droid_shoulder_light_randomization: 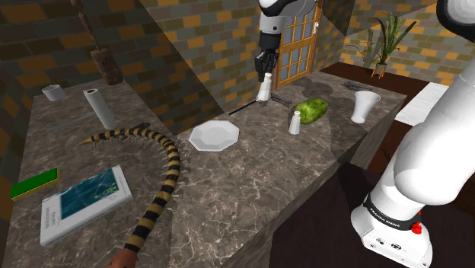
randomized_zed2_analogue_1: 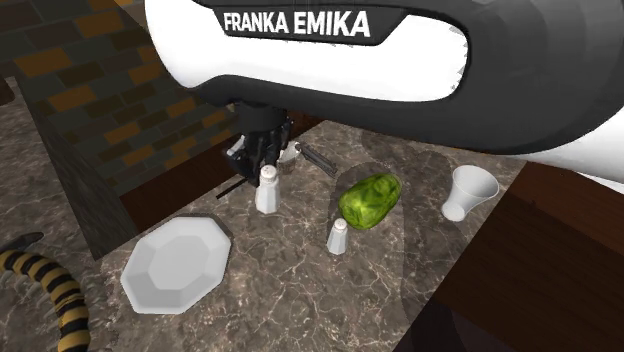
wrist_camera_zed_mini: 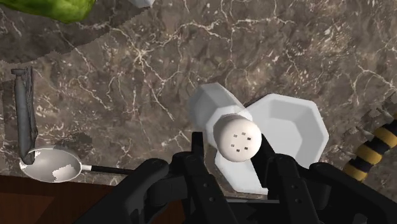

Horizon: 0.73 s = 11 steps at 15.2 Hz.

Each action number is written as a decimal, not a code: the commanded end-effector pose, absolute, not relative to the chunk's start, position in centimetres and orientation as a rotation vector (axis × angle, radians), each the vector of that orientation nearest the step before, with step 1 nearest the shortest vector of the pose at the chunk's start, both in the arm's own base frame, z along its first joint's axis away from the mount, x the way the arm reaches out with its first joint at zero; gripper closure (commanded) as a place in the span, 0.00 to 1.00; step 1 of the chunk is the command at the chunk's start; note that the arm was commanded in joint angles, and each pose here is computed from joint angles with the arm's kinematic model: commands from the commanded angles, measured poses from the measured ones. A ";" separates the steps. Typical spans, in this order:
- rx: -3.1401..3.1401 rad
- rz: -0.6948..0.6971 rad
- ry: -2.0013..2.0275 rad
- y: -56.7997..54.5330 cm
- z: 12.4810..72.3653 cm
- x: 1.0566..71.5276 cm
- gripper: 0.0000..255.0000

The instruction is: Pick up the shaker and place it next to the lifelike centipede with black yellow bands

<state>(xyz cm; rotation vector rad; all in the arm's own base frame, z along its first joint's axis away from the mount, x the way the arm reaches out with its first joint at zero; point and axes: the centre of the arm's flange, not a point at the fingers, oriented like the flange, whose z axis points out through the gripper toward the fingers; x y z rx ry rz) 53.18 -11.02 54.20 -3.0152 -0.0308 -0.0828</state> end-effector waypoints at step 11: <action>-3.016 -0.083 -0.029 3.8 54.1 47.5 1.00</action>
